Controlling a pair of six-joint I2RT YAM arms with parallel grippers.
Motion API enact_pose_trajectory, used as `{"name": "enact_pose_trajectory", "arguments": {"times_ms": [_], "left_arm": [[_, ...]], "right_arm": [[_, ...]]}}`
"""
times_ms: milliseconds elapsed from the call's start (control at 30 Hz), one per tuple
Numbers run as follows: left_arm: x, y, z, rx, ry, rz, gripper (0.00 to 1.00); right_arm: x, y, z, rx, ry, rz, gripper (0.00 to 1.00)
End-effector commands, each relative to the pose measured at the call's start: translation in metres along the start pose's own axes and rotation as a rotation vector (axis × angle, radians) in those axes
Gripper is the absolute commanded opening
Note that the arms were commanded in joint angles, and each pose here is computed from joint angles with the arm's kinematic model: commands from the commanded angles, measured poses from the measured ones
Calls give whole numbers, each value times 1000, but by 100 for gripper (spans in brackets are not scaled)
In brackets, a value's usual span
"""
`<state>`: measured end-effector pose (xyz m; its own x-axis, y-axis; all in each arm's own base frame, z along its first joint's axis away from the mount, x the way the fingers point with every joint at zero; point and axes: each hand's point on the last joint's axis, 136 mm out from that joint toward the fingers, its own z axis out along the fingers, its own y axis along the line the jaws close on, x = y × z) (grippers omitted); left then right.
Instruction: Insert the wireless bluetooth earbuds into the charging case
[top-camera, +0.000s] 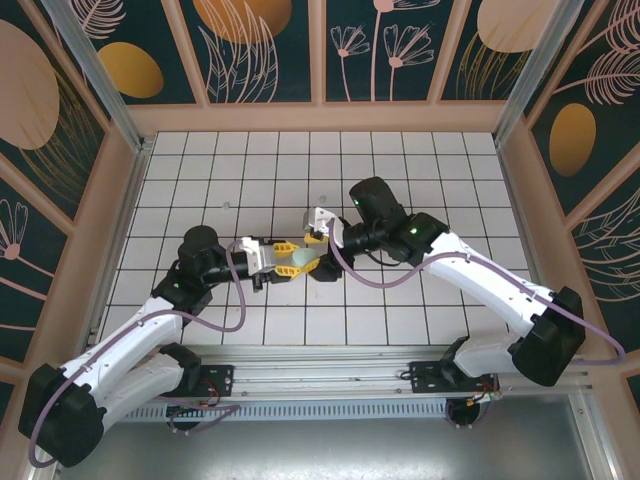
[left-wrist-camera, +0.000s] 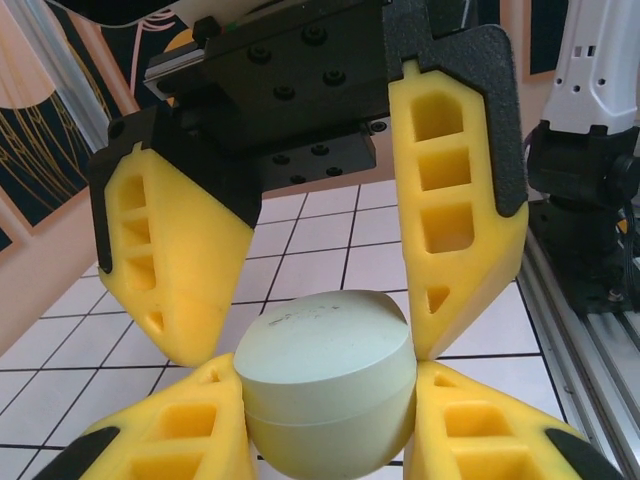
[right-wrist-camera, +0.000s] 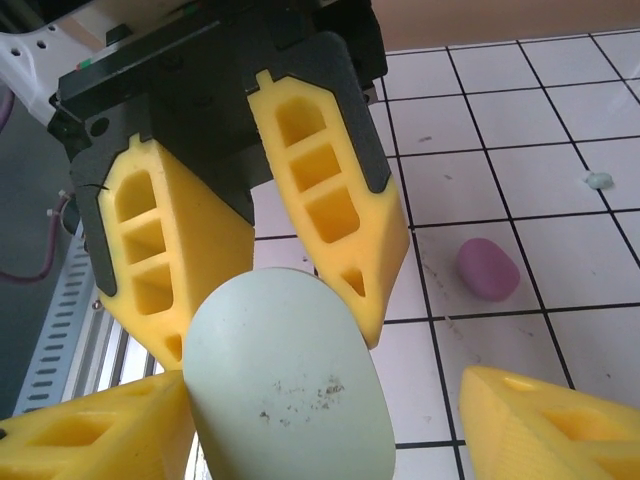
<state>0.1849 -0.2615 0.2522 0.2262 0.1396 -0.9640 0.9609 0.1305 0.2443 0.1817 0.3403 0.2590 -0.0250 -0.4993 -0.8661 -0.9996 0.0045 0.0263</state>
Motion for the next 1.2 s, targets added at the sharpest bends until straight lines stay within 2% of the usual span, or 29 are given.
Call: {"name": "enact_pose_trajectory", "arguments": {"times_ms": [0,67,133,200,300,367,533,633,800,1167], "left_arm": [[-12,-9,1,61,-58,42,0],[-13,-10,1,68,-63,40,0],[-14,-10,1,71,-65,40,0],[-14,-10,1,73,-65,40,0],[-14,-11,1,81,-68,37,0],[-14,-13,1,89,-69,33,0],[-15,-15,2,109,-79,22,0],[-15,-16,2,121,-83,16,0],[-14,-18,3,132,-84,10,0],[-14,-17,4,138,-85,-25,0]], "right_arm": [[0,0,3,6,27,-32,69],[1,-1,3,20,31,-35,68],[2,-4,3,34,39,-33,62],[1,-6,1,42,40,-23,52],[-6,-9,-5,43,21,2,31],[-10,-11,-11,34,-2,22,27],[-17,-21,-21,47,-38,58,33],[-20,-28,-24,77,-50,75,45],[-28,-35,-33,71,-107,126,58],[-32,-58,-52,184,-145,167,61]]}}
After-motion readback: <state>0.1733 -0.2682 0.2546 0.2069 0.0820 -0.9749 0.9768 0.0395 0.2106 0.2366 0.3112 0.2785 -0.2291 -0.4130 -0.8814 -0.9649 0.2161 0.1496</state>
